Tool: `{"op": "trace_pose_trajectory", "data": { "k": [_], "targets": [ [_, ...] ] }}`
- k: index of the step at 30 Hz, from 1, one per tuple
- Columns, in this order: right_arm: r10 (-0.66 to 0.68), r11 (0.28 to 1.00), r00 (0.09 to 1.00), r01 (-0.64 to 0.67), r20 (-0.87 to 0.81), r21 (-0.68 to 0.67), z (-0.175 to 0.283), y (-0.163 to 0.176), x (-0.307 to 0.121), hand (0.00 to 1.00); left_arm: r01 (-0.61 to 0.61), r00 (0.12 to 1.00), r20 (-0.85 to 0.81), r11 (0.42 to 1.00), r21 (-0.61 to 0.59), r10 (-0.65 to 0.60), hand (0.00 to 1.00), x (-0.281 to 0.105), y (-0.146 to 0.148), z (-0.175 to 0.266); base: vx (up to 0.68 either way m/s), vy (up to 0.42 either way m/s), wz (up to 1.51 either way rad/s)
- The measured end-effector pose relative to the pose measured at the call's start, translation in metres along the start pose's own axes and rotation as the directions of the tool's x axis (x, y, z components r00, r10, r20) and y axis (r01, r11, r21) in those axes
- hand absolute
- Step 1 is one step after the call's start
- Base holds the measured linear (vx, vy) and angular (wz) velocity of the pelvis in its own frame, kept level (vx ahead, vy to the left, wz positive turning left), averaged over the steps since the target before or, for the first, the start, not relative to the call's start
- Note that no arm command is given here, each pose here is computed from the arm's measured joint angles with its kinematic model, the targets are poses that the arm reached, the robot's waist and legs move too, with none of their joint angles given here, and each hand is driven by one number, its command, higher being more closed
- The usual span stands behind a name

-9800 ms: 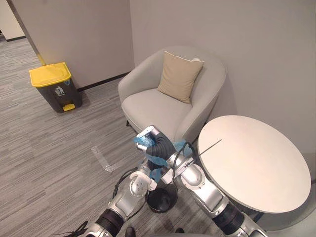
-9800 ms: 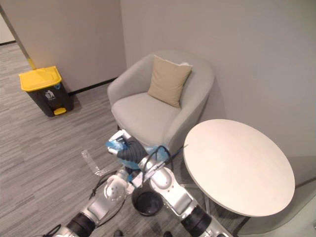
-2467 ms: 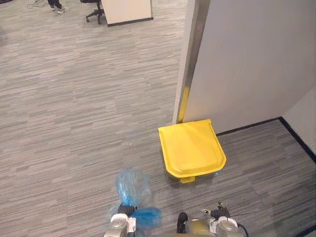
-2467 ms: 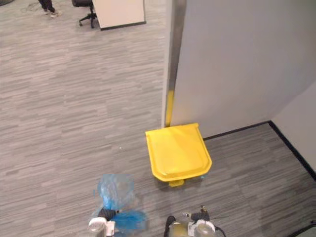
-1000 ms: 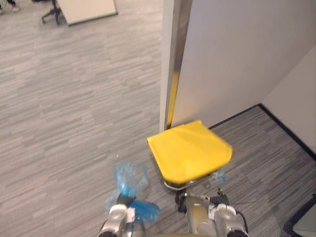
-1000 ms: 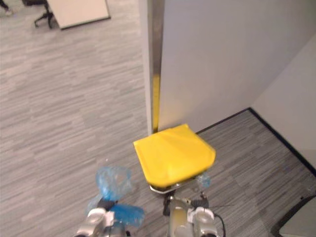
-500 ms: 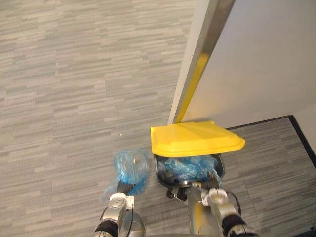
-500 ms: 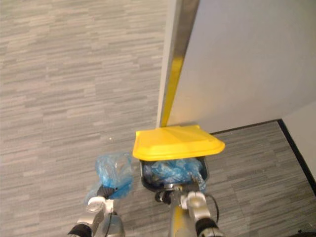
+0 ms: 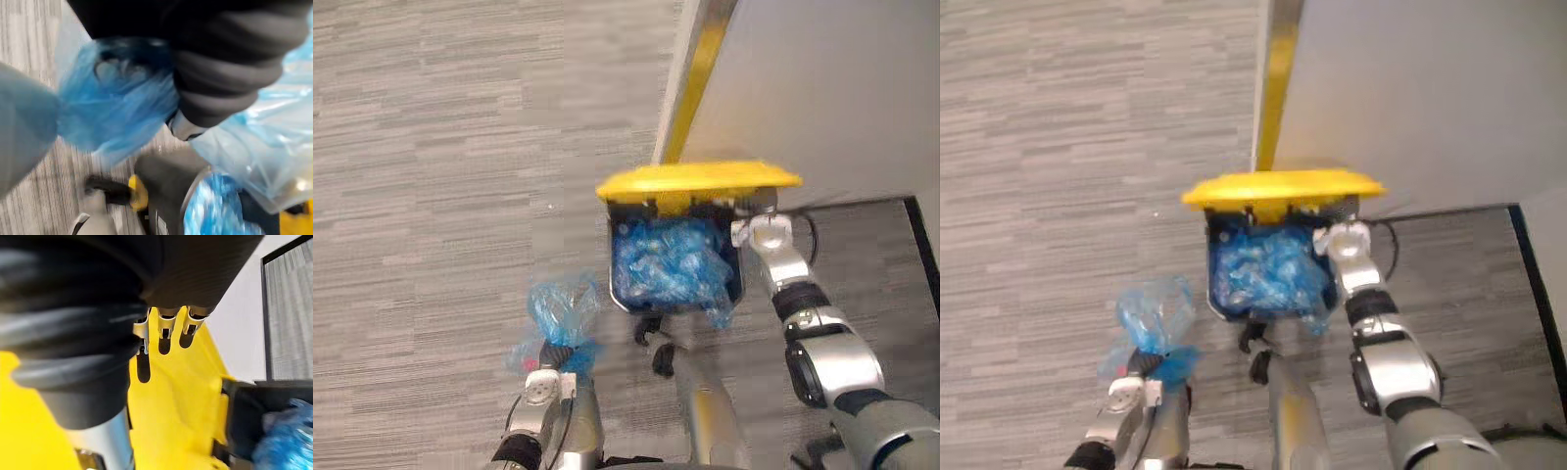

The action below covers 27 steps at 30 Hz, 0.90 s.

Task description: Gather rubbish on tea table into small bin, then transfer packed bag to large trash can.

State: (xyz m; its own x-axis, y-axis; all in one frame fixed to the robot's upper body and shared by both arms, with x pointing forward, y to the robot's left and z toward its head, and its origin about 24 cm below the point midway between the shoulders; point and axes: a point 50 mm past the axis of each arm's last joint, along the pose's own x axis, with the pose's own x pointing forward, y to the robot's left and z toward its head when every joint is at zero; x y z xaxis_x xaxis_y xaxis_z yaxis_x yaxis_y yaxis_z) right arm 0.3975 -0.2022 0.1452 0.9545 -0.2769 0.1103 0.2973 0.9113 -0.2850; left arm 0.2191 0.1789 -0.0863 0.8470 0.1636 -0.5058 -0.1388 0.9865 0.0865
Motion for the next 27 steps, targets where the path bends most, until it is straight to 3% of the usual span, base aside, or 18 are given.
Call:
{"op": "trace_pose_trajectory", "data": {
  "k": [10, 16, 27],
  "targets": [
    [-0.014, 1.000, 1.000, 0.014, -0.016, 0.012, -0.001, -0.007, 0.002, 0.00, 0.078, 0.989, 0.122, 0.996, 0.034, -0.082, 1.00, -0.002, -0.013, 0.026, -0.01, 0.022, 0.14],
    [-0.012, 1.000, 0.999, 0.012, -0.034, 0.008, -0.004, -0.006, 0.003, 0.00, 0.176, 0.951, 0.254, 0.984, 0.018, -0.175, 1.00, -0.009, -0.035, 0.058, 0.01, 0.012, 0.03],
    [0.048, 0.998, 0.999, -0.049, -0.022, -0.041, -0.004, 0.005, 0.000, 0.00, 0.446, 0.727, 0.580, 0.895, 0.008, -0.368, 1.00, -0.047, -0.082, 0.140, -0.04, -0.003, -0.02]
  ]
}}
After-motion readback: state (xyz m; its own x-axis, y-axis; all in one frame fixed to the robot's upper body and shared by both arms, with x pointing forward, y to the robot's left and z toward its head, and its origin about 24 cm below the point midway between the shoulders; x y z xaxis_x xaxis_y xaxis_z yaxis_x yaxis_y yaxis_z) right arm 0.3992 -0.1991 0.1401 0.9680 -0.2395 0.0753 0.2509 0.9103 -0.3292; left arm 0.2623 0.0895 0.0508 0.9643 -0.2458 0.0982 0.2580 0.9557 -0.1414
